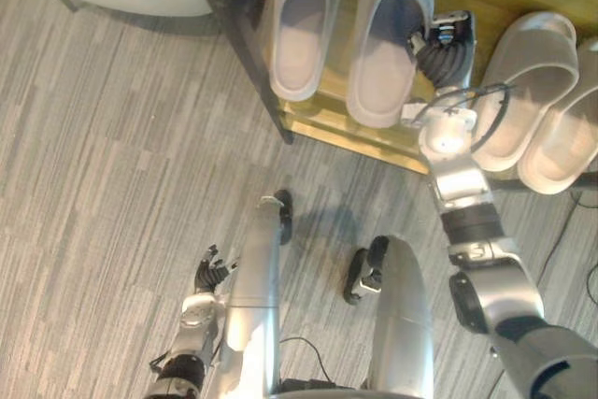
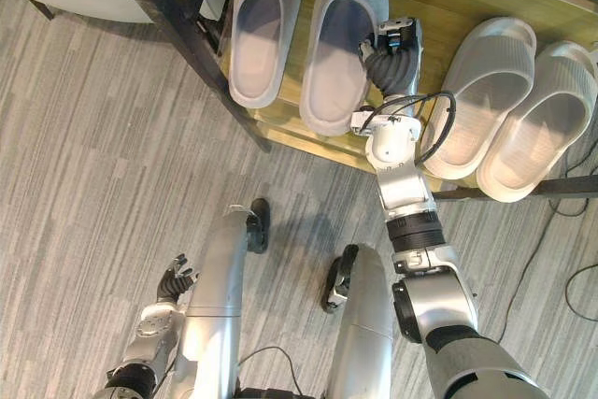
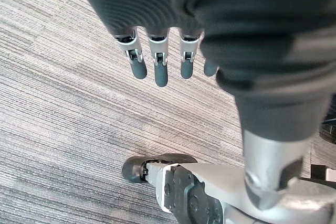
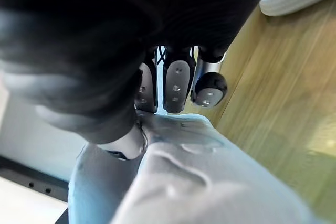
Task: Organize the slippers on the shoe rack
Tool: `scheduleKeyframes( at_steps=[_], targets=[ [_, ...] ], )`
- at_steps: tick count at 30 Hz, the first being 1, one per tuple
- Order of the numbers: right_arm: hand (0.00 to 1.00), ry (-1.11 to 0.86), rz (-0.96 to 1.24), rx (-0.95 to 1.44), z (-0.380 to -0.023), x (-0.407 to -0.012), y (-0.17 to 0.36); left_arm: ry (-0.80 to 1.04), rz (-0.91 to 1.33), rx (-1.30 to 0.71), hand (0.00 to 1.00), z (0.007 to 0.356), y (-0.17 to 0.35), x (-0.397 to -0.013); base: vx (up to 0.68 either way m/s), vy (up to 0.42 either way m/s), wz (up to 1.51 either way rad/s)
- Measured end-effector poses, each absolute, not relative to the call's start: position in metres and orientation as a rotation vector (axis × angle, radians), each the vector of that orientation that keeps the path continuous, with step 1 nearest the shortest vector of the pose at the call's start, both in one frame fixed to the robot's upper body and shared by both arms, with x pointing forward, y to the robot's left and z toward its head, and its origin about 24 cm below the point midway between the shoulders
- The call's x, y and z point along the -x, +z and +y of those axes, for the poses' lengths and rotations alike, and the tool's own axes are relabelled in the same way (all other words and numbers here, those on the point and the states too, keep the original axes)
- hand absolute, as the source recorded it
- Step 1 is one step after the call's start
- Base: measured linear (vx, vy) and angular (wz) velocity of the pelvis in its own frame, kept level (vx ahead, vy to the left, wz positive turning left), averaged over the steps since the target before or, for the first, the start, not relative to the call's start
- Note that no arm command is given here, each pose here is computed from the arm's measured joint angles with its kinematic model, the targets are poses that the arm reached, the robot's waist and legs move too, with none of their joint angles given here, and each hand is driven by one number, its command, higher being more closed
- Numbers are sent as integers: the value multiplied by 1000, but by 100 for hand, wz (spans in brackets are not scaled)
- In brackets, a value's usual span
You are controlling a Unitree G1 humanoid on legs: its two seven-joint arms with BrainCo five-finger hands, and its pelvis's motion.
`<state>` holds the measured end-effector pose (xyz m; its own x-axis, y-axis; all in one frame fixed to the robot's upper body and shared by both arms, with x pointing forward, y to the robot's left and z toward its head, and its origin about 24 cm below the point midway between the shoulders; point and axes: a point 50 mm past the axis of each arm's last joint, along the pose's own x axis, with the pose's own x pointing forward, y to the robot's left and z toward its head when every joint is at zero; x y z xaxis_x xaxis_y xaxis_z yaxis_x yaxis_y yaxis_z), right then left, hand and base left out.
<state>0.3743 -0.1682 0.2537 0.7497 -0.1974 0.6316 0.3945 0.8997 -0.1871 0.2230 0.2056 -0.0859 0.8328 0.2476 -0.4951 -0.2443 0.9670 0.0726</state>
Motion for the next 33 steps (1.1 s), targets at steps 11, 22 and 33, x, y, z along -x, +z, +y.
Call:
scheduleKeyframes(
  at_steps=[11, 22, 33],
  targets=[
    [0, -336, -635, 268, -174, -384, 271, 264, 518, 16, 0, 202, -87, -222, -8, -12, 5],
    [0, -255, -594, 181, -171, -387, 266, 286, 530, 30, 0, 203, -89, -220, 0, 0, 0],
    [0, -229, -491, 13, -140, -371, 200, 304, 536, 40, 0, 205, -89, -220, -8, -6, -3]
  ],
)
